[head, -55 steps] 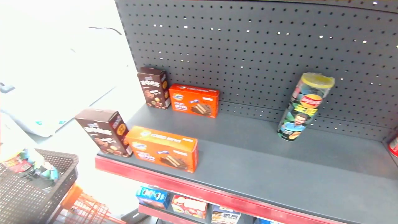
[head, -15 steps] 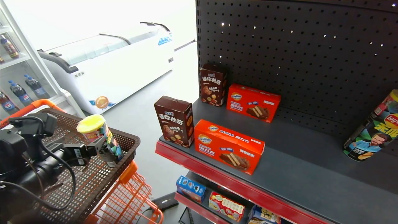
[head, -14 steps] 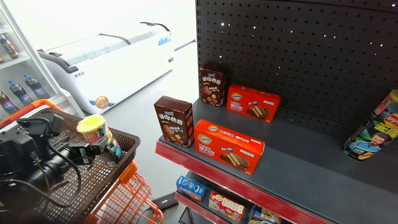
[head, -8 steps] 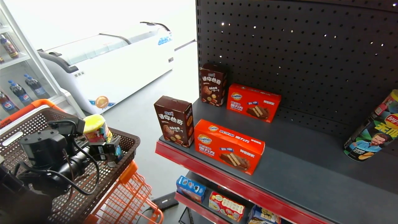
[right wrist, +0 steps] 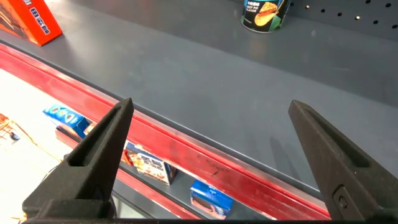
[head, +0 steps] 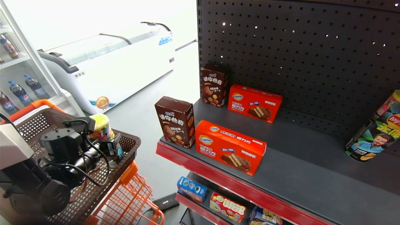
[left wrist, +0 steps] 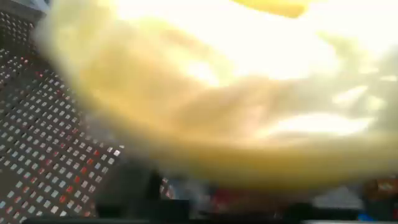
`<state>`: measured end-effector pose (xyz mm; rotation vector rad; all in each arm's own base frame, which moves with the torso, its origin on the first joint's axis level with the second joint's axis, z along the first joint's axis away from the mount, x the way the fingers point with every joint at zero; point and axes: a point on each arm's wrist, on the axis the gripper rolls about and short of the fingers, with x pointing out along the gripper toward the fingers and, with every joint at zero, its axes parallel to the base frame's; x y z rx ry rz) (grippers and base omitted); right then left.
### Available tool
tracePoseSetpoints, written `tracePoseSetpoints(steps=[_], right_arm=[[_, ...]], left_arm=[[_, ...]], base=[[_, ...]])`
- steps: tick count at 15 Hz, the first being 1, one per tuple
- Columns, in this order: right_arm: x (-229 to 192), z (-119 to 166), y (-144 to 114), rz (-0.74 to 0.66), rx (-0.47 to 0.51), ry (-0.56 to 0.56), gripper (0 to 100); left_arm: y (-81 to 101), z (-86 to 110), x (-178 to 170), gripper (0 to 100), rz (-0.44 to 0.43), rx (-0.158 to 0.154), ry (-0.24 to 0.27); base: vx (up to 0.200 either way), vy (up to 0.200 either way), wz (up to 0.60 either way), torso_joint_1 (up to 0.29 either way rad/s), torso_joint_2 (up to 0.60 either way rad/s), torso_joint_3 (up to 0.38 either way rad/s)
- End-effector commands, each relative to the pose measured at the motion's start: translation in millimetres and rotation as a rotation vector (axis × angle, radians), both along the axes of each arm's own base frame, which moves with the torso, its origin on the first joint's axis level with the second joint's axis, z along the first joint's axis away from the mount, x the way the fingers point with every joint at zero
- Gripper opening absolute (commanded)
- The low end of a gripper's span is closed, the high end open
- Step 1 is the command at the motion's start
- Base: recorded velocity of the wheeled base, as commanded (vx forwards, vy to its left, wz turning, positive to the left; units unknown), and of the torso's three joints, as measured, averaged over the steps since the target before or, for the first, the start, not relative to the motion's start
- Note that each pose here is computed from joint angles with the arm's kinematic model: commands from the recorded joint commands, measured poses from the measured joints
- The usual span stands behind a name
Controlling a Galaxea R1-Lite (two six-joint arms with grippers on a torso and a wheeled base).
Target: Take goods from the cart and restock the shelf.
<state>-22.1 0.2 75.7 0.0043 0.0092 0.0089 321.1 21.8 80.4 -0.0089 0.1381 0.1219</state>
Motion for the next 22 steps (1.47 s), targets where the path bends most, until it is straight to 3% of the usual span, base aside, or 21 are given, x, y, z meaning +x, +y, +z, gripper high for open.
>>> tracePoseSetpoints(steps=[1, 4, 8, 12, 14, 16, 18, 22], right_arm=[[0.1, 0.0, 0.0, 0.0, 0.0, 0.002, 100], [0.1, 0.0, 0.0, 0.0, 0.0, 0.002, 100], [0.1, 0.0, 0.0, 0.0, 0.0, 0.002, 100], [0.1, 0.0, 0.0, 0.0, 0.0, 0.002, 100], [0.1, 0.0, 0.0, -0.001, 0.0, 0.002, 100], [0.1, 0.0, 0.0, 0.0, 0.0, 0.002, 100], [0.1, 0.0, 0.0, 0.0, 0.0, 0.002, 100], [0.1, 0.0, 0.0, 0.0, 0.0, 0.002, 100]], left_arm=[[-0.1, -1.5, 4.3, 0, -0.002, 0.003, -0.005], [1.0, 2.5, 3.4, 0, 0.007, 0.004, -0.02], [-1.2, 52.4, -4.7, 0, -0.006, 0.009, -0.158], [-7.0, 104.3, -39.1, 0, -0.12, 0.007, -0.198], [-9.4, 116.1, -49.3, 0, -0.149, 0.011, -0.218], [-18.4, 125.2, -65.9, 0, -0.225, 0.011, -0.25], [-39.5, 131.3, -81.7, 0, -0.316, -0.001, -0.224], [-95.1, 137.9, -98.9, 0, -0.623, -0.032, -0.238]], base=[[0.0, 0.0, 0.0, 0.0, 0.0, 0.0], [0.0, 0.0, 0.0, 0.0, 0.0, 0.0], [0.0, 0.0, 0.0, 0.0, 0.0, 0.0], [0.0, 0.0, 0.0, 0.0, 0.0, 0.0], [0.0, 0.0, 0.0, 0.0, 0.0, 0.0], [0.0, 0.0, 0.0, 0.0, 0.0, 0.0], [0.0, 0.0, 0.0, 0.0, 0.0, 0.0], [0.0, 0.0, 0.0, 0.0, 0.0, 0.0]])
